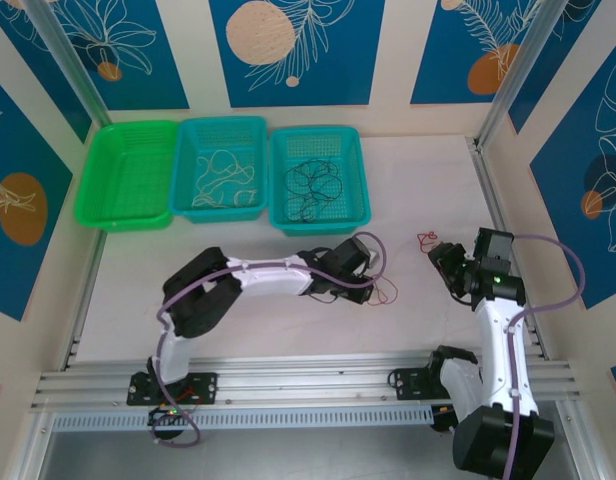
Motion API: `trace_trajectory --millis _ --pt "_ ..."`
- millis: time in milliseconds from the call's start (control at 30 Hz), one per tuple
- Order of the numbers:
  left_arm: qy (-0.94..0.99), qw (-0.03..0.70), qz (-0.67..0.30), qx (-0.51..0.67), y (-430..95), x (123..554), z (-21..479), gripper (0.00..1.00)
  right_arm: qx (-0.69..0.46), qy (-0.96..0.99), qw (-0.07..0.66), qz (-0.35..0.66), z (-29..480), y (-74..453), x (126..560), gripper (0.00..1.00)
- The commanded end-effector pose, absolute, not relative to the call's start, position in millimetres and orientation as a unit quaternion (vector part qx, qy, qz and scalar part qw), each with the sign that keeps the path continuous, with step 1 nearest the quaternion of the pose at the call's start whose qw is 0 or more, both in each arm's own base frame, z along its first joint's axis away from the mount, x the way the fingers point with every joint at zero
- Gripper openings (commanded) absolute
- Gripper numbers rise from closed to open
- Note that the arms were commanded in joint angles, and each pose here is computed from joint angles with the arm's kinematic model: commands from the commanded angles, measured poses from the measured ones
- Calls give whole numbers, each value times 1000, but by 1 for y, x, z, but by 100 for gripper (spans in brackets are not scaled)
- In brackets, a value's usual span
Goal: Untangle the cables
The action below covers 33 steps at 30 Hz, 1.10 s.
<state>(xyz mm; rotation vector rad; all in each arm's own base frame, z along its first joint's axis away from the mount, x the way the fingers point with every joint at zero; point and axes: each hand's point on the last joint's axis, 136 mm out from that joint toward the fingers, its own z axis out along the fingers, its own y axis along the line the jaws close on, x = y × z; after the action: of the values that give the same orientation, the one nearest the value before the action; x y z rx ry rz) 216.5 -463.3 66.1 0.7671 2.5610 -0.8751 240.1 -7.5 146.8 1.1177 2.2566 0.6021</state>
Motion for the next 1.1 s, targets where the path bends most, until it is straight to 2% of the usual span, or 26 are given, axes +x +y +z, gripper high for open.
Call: trace_trajectory --millis 0,233,433,567,700,867,1067 --pt "863 221 -359 277 -460 219 136 0 420 834 260 246 149 2 231 47" --pt "845 283 -385 242 -411 228 207 0 412 818 284 284 178 12 231 48" --pt "796 374 -425 217 -357 248 311 0 399 810 295 313 200 24 236 50" --pt "781 438 -390 213 -308 268 378 0 388 808 297 328 211 33 238 51" --pt "782 511 -316 163 -238 315 425 0 372 809 298 343 222 45 238 51" --pt "791 552 -252 75 -151 381 448 0 350 815 293 355 230 59 236 53" --pt "806 558 -194 -34 -59 443 441 0 345 822 287 351 226 66 230 53"
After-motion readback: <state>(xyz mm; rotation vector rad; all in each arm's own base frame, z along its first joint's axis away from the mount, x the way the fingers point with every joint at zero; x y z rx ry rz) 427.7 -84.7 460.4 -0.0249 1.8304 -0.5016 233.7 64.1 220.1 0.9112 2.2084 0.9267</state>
